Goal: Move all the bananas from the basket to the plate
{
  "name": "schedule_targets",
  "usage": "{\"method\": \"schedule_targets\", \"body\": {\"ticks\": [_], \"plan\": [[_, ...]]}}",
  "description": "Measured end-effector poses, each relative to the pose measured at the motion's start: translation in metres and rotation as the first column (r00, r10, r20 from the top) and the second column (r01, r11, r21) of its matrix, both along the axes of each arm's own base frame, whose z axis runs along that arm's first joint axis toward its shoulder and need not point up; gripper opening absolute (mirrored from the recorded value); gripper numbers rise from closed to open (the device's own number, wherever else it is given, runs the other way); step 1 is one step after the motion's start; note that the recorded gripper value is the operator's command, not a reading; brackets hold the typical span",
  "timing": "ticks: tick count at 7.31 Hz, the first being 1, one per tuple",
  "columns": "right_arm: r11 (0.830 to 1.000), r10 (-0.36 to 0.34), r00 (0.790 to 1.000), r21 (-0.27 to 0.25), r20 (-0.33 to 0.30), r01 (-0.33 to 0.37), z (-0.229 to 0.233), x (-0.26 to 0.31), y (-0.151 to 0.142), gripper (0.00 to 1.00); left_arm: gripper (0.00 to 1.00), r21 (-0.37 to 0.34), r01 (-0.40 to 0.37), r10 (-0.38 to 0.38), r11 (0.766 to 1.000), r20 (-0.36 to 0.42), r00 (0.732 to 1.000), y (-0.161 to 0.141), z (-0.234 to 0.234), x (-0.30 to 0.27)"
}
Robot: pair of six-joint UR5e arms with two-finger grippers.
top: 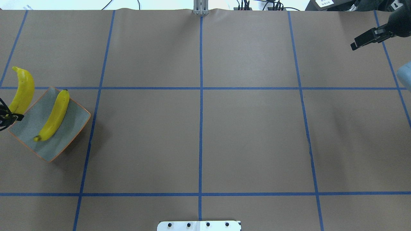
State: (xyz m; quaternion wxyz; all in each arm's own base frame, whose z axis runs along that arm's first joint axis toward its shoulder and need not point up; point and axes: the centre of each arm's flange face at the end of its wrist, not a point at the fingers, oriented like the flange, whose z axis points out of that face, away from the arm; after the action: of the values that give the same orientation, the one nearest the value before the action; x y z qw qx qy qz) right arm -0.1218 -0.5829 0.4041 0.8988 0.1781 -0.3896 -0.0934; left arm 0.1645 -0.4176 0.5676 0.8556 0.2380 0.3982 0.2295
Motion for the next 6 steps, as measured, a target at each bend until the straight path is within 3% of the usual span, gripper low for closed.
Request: {"method": "schedule_targets", "body": {"ticks": [1,3,6], "plan": [[1.000,0.000,1.000,-0.002,-0.001,0.000,0.002,0.001,0.000,1.00,0.35,-0.003,-0.022,0.022,1.000,-0.004,1.000,0.004,-0.001,0.007],[1.000,0.001,1.000,-0.005,-0.002,-0.001,0.004,0.001,0.001,1.00,0.96,-0.009,-0.064,0.064,0.998,-0.014,0.998,0.012,-0.001,0.021],[1.000,0.001,1.000,-0.007,-0.003,-0.001,0.005,0.002,0.002,1.00,1.00,-0.001,-0.087,0.087,0.996,-0.020,0.996,0.016,-0.003,0.028]]}}
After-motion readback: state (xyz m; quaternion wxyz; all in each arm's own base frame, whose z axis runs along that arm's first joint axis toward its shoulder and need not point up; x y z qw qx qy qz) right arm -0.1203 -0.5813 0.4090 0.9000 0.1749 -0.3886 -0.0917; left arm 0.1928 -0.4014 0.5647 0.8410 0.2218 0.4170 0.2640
